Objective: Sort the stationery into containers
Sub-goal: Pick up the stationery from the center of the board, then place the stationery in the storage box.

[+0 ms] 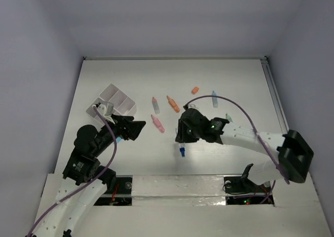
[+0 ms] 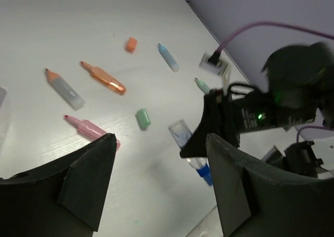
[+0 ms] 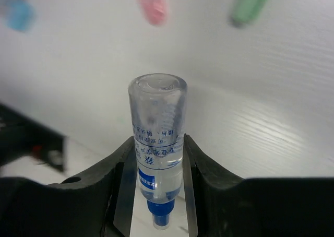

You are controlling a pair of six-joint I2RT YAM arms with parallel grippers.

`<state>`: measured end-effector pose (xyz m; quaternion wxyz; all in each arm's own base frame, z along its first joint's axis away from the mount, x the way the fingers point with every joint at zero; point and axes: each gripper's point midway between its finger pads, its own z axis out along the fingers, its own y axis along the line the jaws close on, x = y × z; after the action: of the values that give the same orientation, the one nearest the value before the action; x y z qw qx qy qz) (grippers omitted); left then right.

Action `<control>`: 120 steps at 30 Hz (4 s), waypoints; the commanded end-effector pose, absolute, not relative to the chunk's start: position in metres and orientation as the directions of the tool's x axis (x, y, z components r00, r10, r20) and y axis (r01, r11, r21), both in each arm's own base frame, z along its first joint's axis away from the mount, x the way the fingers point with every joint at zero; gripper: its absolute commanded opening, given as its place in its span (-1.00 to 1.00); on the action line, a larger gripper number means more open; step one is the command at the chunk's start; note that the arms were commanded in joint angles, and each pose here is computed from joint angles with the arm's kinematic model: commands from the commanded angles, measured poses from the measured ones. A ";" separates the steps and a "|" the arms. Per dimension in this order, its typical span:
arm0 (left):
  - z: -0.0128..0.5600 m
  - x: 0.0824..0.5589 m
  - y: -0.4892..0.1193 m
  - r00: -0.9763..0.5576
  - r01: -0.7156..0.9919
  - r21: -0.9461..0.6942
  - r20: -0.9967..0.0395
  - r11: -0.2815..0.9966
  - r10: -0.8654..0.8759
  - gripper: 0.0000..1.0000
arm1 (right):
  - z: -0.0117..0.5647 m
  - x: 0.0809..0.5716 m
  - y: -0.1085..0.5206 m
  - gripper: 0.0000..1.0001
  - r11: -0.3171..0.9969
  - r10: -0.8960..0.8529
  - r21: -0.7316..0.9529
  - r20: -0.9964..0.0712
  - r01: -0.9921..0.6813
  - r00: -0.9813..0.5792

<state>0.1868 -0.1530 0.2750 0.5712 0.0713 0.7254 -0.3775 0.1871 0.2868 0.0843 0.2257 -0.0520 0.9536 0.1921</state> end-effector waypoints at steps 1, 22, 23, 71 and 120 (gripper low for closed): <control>0.301 0.171 -0.171 -0.325 0.645 -0.508 -0.859 0.571 -0.396 0.29 | 0.212 0.215 0.364 -0.64 0.635 0.229 0.709 -0.551 -0.306 -0.803; 0.302 0.178 -0.185 -0.368 0.652 -0.604 -0.781 0.458 -0.505 0.25 | 0.339 0.210 0.407 -0.65 0.019 0.325 0.923 -0.369 -0.383 -0.871; 0.301 0.181 -0.186 -0.371 0.651 -0.604 -0.781 0.460 -0.502 0.28 | 0.339 0.208 0.408 -0.65 0.008 0.309 0.926 -0.361 -0.378 -0.880; 0.309 0.186 -0.194 -0.403 0.679 -0.502 -0.865 0.535 -0.299 0.56 | 0.322 0.206 0.412 -0.66 -0.218 0.088 0.971 -0.085 -0.102 -0.993; 0.228 0.226 -0.108 -0.746 0.100 -0.244 -0.660 0.965 -0.090 -1.00 | 0.242 0.259 0.301 1.00 0.134 0.342 0.946 -0.322 -0.294 -0.883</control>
<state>0.2314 -0.1463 0.2566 0.4033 0.0026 0.8819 -0.2442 0.2655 0.3192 0.2495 0.2321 0.0433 0.7105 0.6629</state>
